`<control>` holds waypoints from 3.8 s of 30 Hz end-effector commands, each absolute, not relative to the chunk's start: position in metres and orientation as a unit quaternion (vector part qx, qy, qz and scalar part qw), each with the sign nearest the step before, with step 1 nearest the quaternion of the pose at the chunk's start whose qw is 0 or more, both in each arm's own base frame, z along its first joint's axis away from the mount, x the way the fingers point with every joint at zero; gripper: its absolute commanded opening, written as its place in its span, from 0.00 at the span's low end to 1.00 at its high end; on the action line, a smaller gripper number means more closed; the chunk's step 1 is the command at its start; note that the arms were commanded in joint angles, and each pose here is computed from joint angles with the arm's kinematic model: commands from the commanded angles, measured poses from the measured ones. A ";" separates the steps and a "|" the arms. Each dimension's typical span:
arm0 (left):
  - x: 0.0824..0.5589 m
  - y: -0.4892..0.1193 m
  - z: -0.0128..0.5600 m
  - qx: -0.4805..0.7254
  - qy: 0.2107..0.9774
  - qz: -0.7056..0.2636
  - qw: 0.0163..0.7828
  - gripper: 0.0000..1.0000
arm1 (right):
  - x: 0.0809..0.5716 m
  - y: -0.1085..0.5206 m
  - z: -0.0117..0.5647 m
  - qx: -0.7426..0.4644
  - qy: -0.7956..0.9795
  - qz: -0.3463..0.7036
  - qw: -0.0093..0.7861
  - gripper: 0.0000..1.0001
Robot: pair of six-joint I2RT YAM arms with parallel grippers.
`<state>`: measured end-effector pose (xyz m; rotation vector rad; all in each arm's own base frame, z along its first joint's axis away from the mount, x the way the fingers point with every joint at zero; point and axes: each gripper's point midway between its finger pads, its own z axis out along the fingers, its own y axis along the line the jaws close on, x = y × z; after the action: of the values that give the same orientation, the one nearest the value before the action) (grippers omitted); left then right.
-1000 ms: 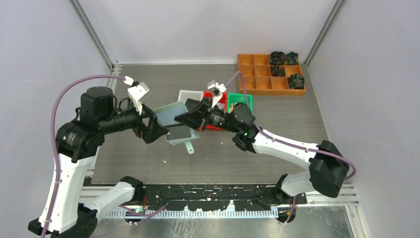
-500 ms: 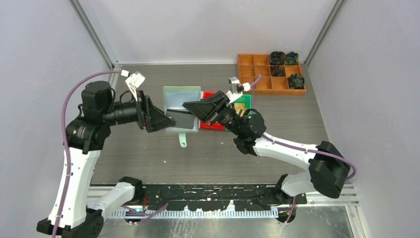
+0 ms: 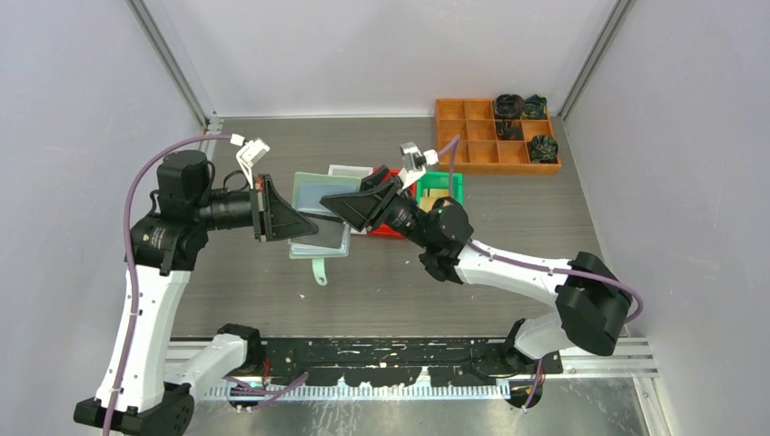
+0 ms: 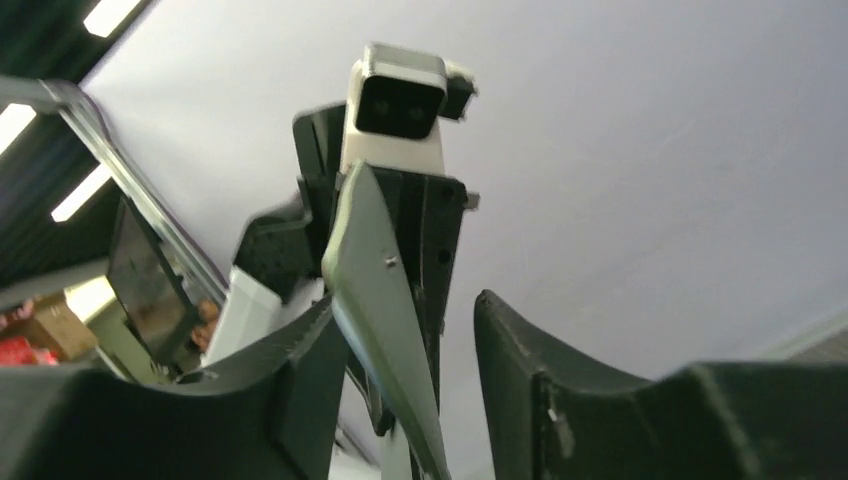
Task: Take the credit cards out of the card holder
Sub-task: Remove the credit card from the card holder.
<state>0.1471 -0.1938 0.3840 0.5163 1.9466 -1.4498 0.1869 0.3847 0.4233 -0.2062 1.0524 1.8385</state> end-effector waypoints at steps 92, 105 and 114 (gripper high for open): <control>0.127 -0.172 0.379 0.325 0.729 -0.436 0.415 0.00 | 0.167 0.359 0.443 -0.178 0.492 0.715 0.464 0.39; 0.132 -0.136 0.299 0.437 0.803 -0.342 0.216 0.00 | 0.179 0.354 0.429 -0.248 0.555 0.623 0.492 0.79; 0.110 -0.140 0.304 0.492 0.763 -0.358 0.217 0.00 | 0.167 0.381 0.396 -0.418 0.541 0.579 0.444 0.91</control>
<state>0.1598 -0.1408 0.2887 1.2667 2.1579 -0.8864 0.1842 0.3768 0.3934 -0.7999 1.4419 1.4486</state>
